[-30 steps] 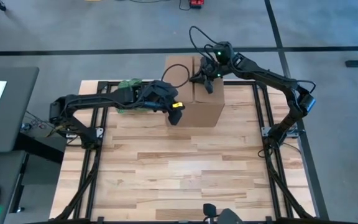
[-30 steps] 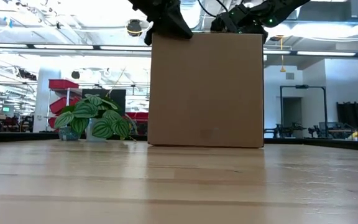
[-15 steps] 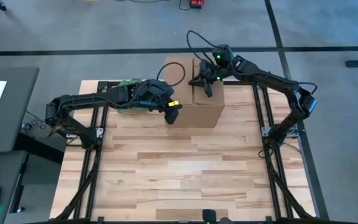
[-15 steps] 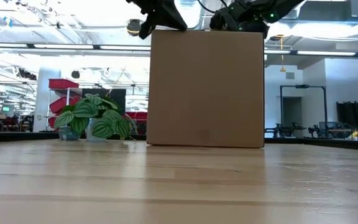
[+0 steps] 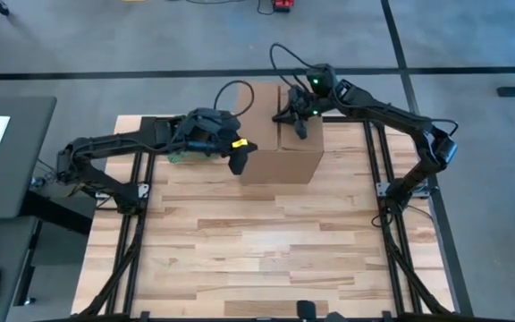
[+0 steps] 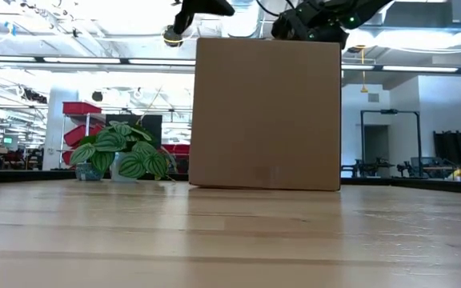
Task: Wrap mug
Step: Close the cardboard box
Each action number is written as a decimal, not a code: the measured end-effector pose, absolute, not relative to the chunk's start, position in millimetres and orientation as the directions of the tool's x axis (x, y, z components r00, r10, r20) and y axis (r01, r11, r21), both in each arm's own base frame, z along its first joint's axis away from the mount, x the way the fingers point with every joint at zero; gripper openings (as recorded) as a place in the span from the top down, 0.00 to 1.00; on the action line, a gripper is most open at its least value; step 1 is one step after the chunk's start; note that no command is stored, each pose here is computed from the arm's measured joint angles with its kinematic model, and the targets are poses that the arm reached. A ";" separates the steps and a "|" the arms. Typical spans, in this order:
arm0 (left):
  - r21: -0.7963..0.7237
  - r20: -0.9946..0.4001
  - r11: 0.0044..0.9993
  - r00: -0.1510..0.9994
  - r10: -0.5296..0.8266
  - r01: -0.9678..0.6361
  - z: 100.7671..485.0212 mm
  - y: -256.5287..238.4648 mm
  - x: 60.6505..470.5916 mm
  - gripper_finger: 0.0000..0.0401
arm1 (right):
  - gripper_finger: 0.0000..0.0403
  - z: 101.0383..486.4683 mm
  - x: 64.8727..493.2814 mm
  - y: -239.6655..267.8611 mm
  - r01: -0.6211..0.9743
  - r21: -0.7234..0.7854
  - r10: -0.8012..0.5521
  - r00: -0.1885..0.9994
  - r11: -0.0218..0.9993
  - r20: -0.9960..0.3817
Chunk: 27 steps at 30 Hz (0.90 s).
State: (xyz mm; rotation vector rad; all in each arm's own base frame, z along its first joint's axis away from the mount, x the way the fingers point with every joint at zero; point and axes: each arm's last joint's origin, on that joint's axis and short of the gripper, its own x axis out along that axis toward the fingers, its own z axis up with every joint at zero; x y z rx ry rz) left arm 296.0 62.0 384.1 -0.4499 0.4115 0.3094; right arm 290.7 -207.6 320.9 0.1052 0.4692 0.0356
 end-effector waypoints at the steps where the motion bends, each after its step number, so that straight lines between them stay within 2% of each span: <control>1: -0.347 -0.431 0.864 0.880 0.198 -0.365 387.1 61.7 294.4 1.00 | 1.00 322.5 289.5 -208.0 -0.011 0.121 0.064 0.895 0.993 -0.441; 7: -0.301 -0.395 0.903 0.902 0.176 -0.308 393.3 61.8 287.9 1.00 | 1.00 324.8 284.4 -209.7 -0.049 0.170 0.117 0.902 0.984 -0.416; 12: -0.335 -0.270 0.914 0.952 0.140 -0.230 395.3 61.4 271.6 1.00 | 1.00 324.3 283.4 -208.0 -0.064 0.173 0.133 0.895 0.983 -0.425; 20: -0.386 -0.139 0.892 0.971 0.197 -0.236 381.4 61.2 219.1 1.00 | 1.00 324.7 279.9 -211.3 -0.077 0.188 0.150 0.898 0.979 -0.414; 27: -0.433 -0.072 0.861 0.962 0.262 -0.267 354.7 60.1 172.5 1.00 | 1.00 324.8 280.0 -211.3 -0.078 0.191 0.152 0.899 0.979 -0.412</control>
